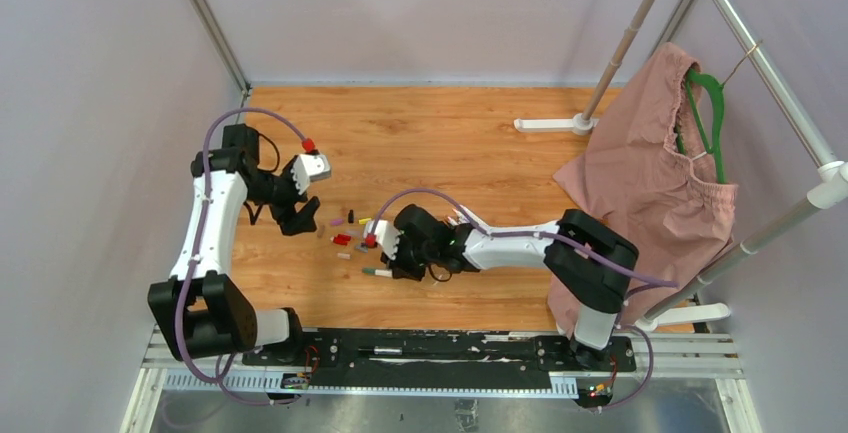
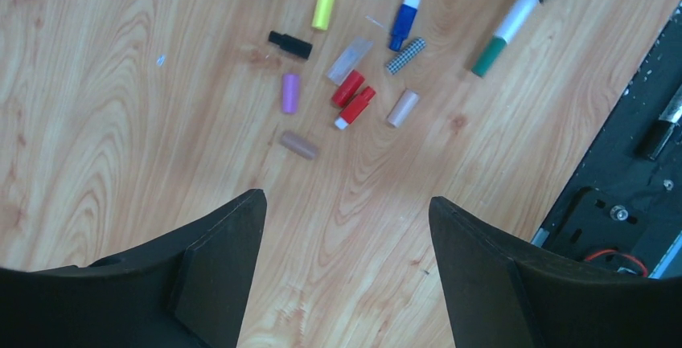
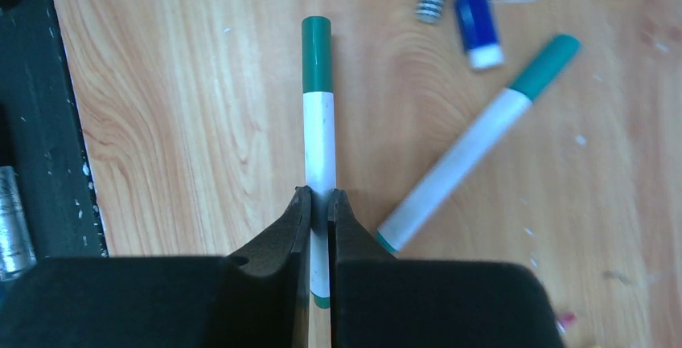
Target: Open the pen caps
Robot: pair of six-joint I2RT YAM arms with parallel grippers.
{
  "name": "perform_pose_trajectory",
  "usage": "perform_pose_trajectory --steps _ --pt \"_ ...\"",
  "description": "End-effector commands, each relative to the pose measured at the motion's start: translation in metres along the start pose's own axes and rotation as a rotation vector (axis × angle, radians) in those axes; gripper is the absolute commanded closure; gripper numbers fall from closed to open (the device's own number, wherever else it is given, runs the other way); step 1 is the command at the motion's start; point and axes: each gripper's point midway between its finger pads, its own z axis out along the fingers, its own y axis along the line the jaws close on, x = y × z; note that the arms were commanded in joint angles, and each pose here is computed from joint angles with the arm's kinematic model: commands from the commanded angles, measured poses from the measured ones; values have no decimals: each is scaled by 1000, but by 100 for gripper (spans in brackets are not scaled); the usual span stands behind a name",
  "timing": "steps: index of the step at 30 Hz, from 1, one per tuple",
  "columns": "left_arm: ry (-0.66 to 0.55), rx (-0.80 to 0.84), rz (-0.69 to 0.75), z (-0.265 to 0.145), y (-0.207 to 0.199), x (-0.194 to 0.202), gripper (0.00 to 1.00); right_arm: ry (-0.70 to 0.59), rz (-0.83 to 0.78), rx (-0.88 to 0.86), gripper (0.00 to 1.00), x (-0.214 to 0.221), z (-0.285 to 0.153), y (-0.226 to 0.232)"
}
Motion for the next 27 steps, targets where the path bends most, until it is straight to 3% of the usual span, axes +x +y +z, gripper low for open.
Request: perform_pose_trajectory --steps 1,6,12,15,19,27 --pt "-7 57 152 1 -24 -4 20 -69 225 21 100 -11 -33 -16" --pt "-9 78 408 5 -45 -11 20 -171 361 -22 100 -32 -54 -24" --pt "18 112 895 9 -76 -29 21 -243 453 -105 100 -63 -69 -25" --pt "41 109 1069 11 -81 -37 22 -265 515 -143 100 -76 -74 -26" --pt "72 88 1190 22 -78 -42 25 -288 595 -183 100 -88 -77 -31" --pt "70 -22 1238 45 -65 -63 29 -309 628 -219 100 -98 -81 -32"
